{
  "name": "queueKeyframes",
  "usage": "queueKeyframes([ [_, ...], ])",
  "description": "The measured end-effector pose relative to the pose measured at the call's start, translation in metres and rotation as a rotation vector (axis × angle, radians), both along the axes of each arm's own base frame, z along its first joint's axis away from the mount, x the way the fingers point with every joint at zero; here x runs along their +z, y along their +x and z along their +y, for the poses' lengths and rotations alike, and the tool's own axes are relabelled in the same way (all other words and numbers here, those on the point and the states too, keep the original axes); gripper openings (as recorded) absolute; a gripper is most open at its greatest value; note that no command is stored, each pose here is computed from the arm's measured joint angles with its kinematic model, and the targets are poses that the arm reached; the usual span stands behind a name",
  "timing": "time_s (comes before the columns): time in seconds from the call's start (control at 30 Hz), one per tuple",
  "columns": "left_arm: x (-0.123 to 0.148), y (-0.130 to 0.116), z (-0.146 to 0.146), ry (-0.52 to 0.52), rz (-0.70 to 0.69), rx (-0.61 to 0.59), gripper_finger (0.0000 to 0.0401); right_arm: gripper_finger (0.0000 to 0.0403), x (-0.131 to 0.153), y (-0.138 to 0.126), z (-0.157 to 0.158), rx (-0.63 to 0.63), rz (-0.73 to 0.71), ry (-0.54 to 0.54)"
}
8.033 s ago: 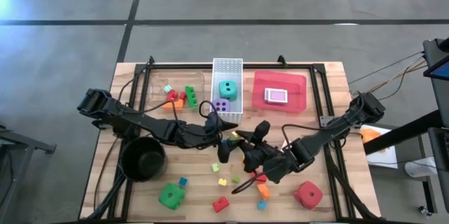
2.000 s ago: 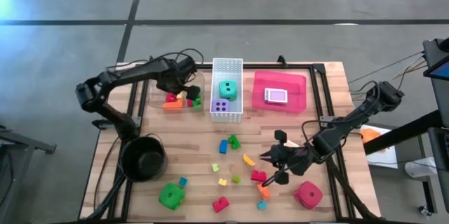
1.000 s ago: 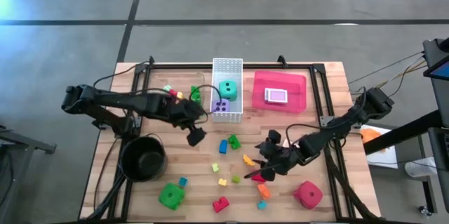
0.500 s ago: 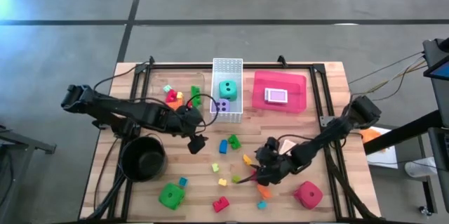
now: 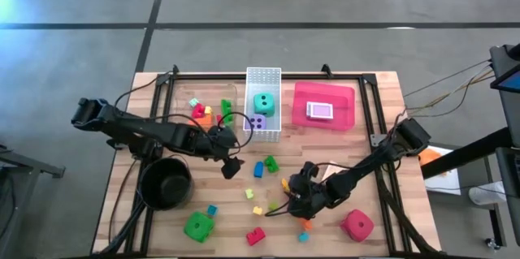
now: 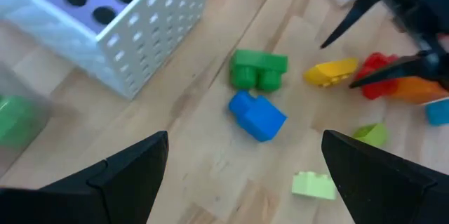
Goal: Pick & Place Toys
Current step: Put the yellow game piece into the transparent bin
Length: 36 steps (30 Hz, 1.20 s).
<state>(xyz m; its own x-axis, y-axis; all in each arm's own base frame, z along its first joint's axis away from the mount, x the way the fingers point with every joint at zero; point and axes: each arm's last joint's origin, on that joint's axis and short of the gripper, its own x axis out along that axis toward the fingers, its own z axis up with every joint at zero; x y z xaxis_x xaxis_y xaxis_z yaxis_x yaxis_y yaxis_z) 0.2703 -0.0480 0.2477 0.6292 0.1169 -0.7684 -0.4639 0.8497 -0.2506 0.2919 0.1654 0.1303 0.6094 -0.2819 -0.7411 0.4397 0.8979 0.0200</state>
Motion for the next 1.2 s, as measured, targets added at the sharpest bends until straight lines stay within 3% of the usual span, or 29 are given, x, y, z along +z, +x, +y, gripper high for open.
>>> queueKeyframes([
  [0.67, 0.007, 0.008, -0.002, 0.006, -0.1, -0.041, 0.0379, 0.028, -0.013, 0.001, -0.009, -0.056, 0.051, -0.01],
  [1.2, 0.009, 0.009, -0.002, 0.001, -0.123, -0.046, 0.0379, 0.0093, -0.015, -0.002, -0.01, -0.052, 0.076, -0.023],
])
